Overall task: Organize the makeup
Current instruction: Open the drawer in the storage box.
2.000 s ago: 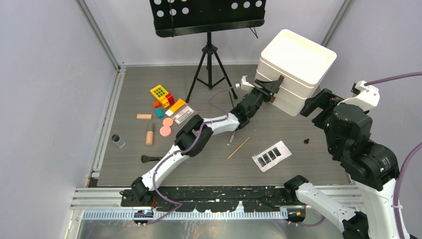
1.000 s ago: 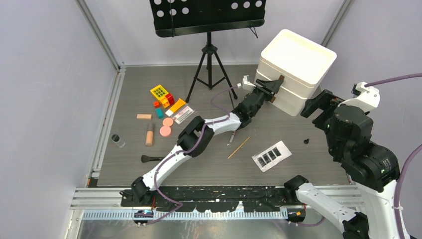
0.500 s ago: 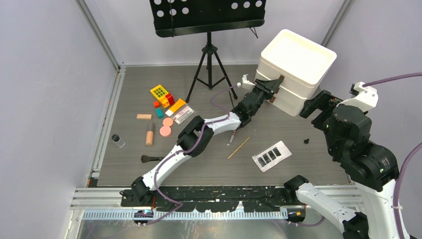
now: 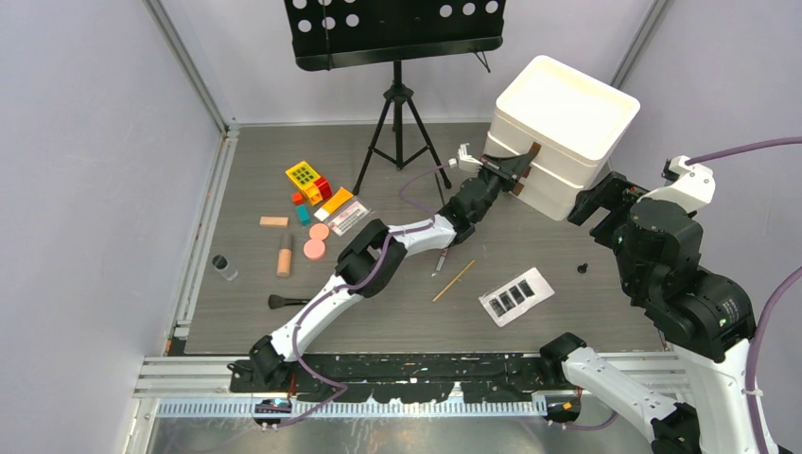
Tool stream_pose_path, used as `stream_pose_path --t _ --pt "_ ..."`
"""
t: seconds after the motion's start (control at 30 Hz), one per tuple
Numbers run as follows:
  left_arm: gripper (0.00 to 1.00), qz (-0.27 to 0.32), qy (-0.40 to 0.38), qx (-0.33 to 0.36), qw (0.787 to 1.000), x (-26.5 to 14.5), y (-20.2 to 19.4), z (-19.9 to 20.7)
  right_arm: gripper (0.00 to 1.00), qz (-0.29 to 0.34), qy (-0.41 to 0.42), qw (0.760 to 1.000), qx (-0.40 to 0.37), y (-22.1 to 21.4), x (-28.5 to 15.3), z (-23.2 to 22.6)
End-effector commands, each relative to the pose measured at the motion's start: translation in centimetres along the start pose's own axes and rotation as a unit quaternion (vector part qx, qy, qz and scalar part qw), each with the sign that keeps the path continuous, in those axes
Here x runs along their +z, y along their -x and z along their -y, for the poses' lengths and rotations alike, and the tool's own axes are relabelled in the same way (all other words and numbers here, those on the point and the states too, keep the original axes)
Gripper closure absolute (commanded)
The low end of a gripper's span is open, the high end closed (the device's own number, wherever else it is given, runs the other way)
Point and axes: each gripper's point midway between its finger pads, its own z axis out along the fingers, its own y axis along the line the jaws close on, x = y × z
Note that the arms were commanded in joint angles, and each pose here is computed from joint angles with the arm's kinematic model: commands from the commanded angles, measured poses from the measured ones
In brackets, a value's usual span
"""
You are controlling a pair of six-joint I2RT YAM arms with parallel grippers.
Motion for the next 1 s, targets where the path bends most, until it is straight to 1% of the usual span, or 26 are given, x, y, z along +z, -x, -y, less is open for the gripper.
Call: stream_pose_path --t 0.0,0.97 --pt "1.0 0.007 -0.058 -0.006 0.998 -0.1 1.2 6.3 0.09 0.003 -0.003 1.0 0.005 0.0 0.2 -0.1" --pt "1.0 0.003 -0.078 -0.001 0.997 -3.7 2.4 9.0 0.09 -0.005 -0.003 1.0 0.004 -0.8 0.8 -0.4"
